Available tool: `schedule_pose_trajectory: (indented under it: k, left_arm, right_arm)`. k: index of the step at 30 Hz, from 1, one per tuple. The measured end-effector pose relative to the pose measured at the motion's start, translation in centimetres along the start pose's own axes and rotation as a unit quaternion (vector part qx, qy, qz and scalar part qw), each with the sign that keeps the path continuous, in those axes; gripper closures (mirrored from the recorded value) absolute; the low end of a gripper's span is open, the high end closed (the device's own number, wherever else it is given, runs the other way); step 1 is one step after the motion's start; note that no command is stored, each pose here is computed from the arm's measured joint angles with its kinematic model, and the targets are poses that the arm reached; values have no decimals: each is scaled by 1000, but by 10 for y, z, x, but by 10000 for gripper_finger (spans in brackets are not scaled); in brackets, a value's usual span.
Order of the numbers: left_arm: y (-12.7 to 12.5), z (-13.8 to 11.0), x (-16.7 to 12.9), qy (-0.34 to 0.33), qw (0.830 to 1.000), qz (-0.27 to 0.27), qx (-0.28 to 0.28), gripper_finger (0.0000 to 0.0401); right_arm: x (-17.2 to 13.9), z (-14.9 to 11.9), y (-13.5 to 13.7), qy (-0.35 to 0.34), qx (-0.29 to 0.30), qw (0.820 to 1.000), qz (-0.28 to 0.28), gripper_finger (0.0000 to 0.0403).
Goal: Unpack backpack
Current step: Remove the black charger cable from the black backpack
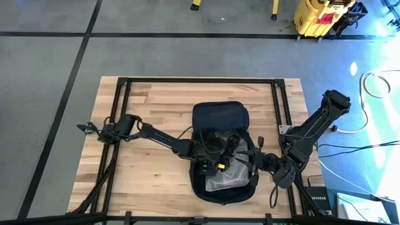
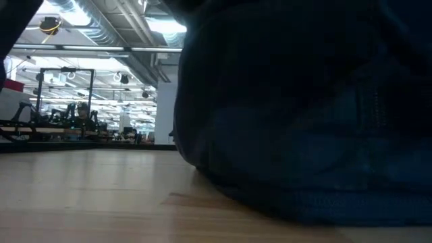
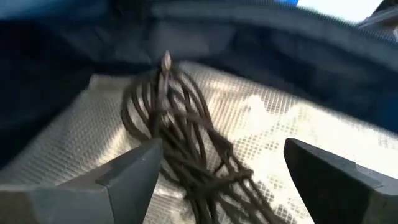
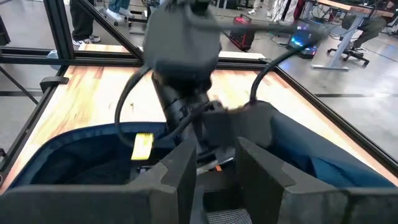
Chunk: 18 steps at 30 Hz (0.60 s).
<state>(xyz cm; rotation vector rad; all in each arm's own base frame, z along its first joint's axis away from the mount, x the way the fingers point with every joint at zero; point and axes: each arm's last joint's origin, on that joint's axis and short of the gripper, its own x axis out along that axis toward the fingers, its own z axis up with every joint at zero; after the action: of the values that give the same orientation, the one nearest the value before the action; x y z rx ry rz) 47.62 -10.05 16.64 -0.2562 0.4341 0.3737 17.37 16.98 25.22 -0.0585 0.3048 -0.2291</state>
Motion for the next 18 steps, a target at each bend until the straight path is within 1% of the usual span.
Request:
schedule_pose_trajectory:
  k: [5,7,15,18]
  left_arm:
    - [-3,2,-2,-8,1000,4,-24,80]
    - [-2,1,-1,-1,1000,9,-23,80]
    - [15,2,9,9,999,32,-32,80]
    - [14,1,20,27,999,13,-23,80]
  right_arm:
    - [0,1,0,-1,2,1000,2,308]
    - [0,1,0,-1,1,1000,4,308]
    - [0,1,1,-1,-1,1000,4,308]
    - [0,1,1,0,-1,1000,4,308]
